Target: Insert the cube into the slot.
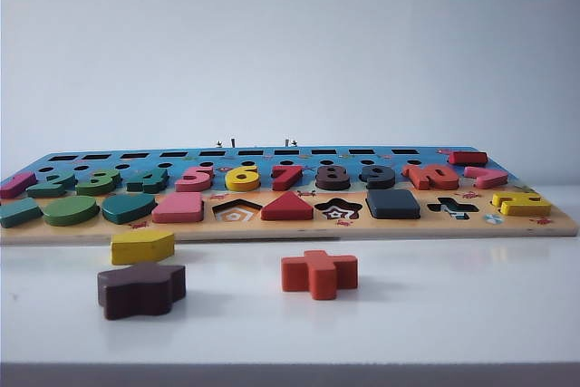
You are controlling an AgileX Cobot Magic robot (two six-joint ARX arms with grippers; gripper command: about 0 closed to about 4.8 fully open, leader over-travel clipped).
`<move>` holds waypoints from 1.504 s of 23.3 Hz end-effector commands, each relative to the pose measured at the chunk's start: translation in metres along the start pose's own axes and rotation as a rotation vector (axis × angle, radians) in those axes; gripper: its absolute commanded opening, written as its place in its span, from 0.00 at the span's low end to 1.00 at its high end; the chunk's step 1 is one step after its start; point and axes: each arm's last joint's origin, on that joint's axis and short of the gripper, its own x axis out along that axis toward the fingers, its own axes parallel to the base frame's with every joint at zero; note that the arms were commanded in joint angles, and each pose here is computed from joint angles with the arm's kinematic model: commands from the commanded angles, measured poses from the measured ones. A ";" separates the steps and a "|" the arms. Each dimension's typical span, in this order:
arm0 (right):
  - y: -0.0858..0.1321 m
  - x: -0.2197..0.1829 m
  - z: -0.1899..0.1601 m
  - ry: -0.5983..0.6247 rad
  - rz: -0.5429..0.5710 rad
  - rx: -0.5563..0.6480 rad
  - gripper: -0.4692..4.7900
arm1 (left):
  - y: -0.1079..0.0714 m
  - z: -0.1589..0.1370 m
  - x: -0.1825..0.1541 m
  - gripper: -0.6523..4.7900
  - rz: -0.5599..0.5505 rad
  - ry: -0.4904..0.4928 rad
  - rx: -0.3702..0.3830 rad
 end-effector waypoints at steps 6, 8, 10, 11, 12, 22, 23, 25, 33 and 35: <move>-0.003 -0.001 -0.018 -0.081 0.013 -0.011 0.52 | 0.009 -0.005 -0.011 0.15 0.085 -0.102 -0.007; -0.004 -0.002 -0.022 -0.091 0.016 -0.012 0.49 | 0.012 -0.012 -0.009 0.15 0.107 -0.115 -0.014; -0.005 -0.002 -0.025 -0.101 0.017 -0.022 0.44 | 0.016 -0.020 -0.007 0.15 0.132 -0.126 -0.024; -0.005 -0.001 -0.026 -0.094 0.015 -0.037 0.39 | 0.018 -0.025 -0.006 0.15 0.146 -0.133 -0.029; -0.005 0.000 -0.028 -0.088 0.014 -0.047 0.32 | 0.022 -0.033 -0.004 0.15 0.174 -0.150 -0.038; -0.006 0.000 -0.029 -0.086 -0.005 -0.109 0.08 | 0.031 -0.069 -0.003 0.15 0.308 -0.245 -0.047; -0.006 0.000 -0.029 -0.086 -0.005 -0.109 0.08 | 0.031 -0.071 -0.003 0.15 0.314 -0.256 -0.042; -0.006 0.001 -0.031 -0.094 -0.003 -0.109 0.08 | 0.031 -0.080 -0.002 0.15 0.353 -0.280 -0.038; -0.008 0.004 -0.037 -0.088 -0.004 -0.109 0.08 | 0.028 -0.114 0.004 0.15 0.486 -0.387 -0.009; -0.008 0.004 -0.037 -0.088 -0.004 -0.109 0.08 | 0.028 -0.122 0.006 0.15 0.531 -0.408 -0.022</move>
